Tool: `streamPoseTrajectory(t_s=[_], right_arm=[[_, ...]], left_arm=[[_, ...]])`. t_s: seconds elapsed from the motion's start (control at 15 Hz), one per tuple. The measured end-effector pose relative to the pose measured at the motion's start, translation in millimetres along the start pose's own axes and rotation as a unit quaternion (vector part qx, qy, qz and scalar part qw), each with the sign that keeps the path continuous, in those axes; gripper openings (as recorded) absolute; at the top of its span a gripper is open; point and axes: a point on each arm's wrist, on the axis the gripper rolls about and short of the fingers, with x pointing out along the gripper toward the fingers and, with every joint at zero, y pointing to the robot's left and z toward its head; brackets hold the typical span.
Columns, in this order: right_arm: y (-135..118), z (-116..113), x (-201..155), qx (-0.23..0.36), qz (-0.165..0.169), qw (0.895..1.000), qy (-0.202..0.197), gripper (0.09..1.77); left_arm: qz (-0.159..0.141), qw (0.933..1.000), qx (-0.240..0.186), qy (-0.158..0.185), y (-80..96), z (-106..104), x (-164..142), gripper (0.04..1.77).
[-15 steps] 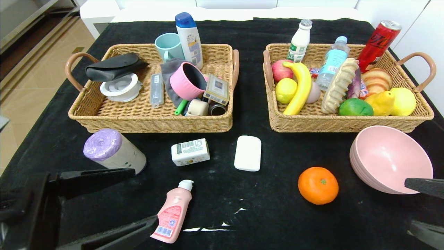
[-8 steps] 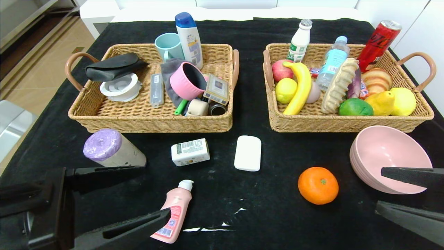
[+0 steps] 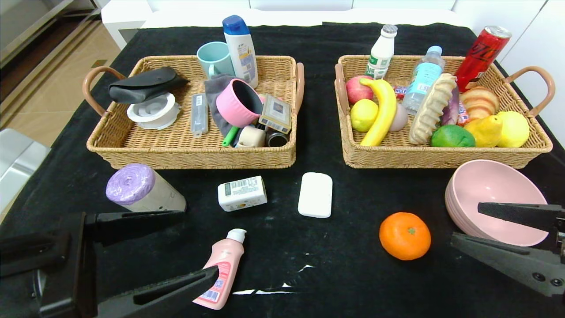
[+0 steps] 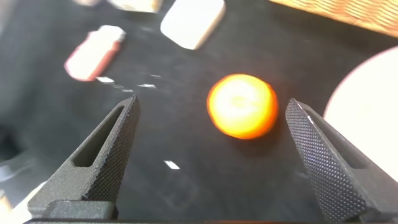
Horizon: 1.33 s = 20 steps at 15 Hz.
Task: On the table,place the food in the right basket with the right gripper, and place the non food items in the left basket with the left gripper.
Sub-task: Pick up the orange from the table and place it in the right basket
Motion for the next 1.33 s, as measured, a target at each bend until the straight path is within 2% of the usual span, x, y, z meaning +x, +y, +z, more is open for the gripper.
streamPoseTrajectory(t_s=[0.13, 0.27, 0.53, 0.8, 1.0, 1.33], right_arm=[[2.9, 0.0, 4.2, 0.0, -0.05, 0.998, 0.041, 1.71], [9.0, 8.8, 6.1, 0.012, -0.079, 0.994, 0.074, 1.71], [27.5, 39.1, 25.0, 0.054, -0.16, 0.981, 0.1, 1.71], [43.6, 46.3, 52.6, 0.101, -0.206, 0.959, 0.163, 1.71], [50.0, 44.9, 68.9, 0.113, -0.234, 0.948, 0.185, 1.71], [55.6, 38.3, 91.2, 0.136, -0.261, 0.929, 0.223, 1.71]], left_arm=[[0.0, 1.0, 0.002, -0.001, -0.2, -0.1, -0.6, 1.72], [0.0, 1.0, 0.003, -0.001, -0.2, 0.0, -0.4, 1.72], [0.0, 1.0, 0.003, 0.0, 0.2, 0.1, 0.7, 1.72], [0.0, 1.0, 0.002, 0.001, 0.3, -0.1, 1.1, 1.72], [0.001, 1.0, 0.003, 0.0, 0.2, 0.4, 0.9, 1.72], [0.0, 1.0, 0.002, -0.001, 0.3, 1.0, 1.2, 1.72]])
